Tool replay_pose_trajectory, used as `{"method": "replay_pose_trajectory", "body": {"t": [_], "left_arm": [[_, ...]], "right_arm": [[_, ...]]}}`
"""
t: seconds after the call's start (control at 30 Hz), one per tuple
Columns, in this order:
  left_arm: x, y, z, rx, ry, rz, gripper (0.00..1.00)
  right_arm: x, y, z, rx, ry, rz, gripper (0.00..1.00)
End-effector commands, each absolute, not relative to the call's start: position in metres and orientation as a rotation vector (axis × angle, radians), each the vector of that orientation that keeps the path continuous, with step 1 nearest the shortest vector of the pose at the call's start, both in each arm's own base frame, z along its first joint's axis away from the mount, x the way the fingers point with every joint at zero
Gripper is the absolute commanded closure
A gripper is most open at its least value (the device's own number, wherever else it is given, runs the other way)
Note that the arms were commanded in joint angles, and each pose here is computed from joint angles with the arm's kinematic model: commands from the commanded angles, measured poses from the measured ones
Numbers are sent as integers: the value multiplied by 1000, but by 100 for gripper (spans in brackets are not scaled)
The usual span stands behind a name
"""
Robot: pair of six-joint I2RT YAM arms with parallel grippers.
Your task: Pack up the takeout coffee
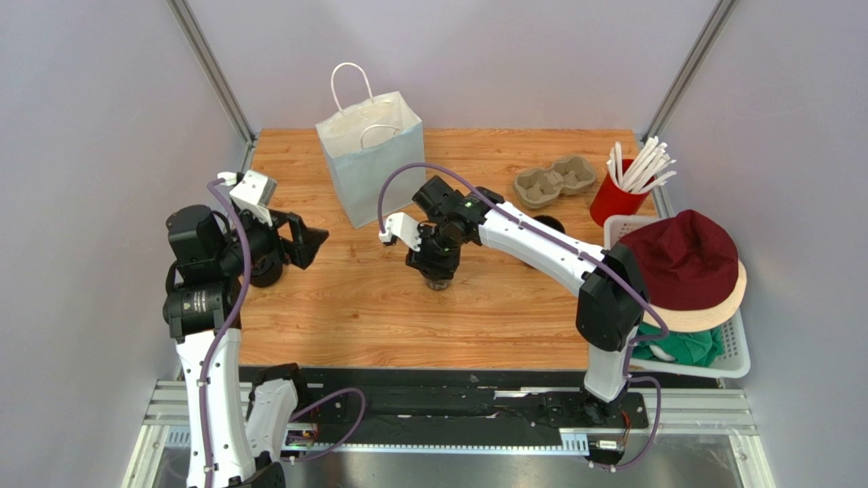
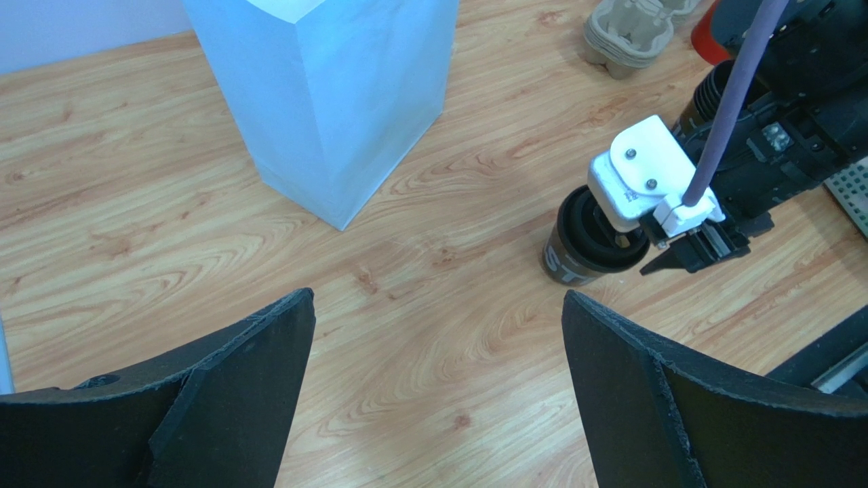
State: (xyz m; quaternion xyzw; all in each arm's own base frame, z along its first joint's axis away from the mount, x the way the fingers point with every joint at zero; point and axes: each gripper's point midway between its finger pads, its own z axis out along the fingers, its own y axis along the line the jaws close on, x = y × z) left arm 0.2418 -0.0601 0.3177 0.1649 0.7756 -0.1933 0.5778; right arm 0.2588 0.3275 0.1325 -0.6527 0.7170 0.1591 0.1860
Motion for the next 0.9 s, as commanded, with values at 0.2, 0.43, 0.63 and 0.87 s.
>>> {"method": "replay_pose_trajectory", "body": {"t": [0.2, 0.43, 0.63, 0.87], "left_arm": [[239, -72, 318, 441, 1786, -540, 1], [248, -99, 289, 482, 1930, -746, 1], [261, -140, 253, 630, 2082, -710, 1], [282, -190, 208, 724, 2312, -802, 1]], "right_arm": [[265, 331, 216, -1673, 1861, 464, 40], [293, 286, 280, -1307, 1882, 519, 19], [279, 258, 260, -1189, 1922, 533, 18], [273, 245, 233, -1059, 1921, 639, 18]]}}
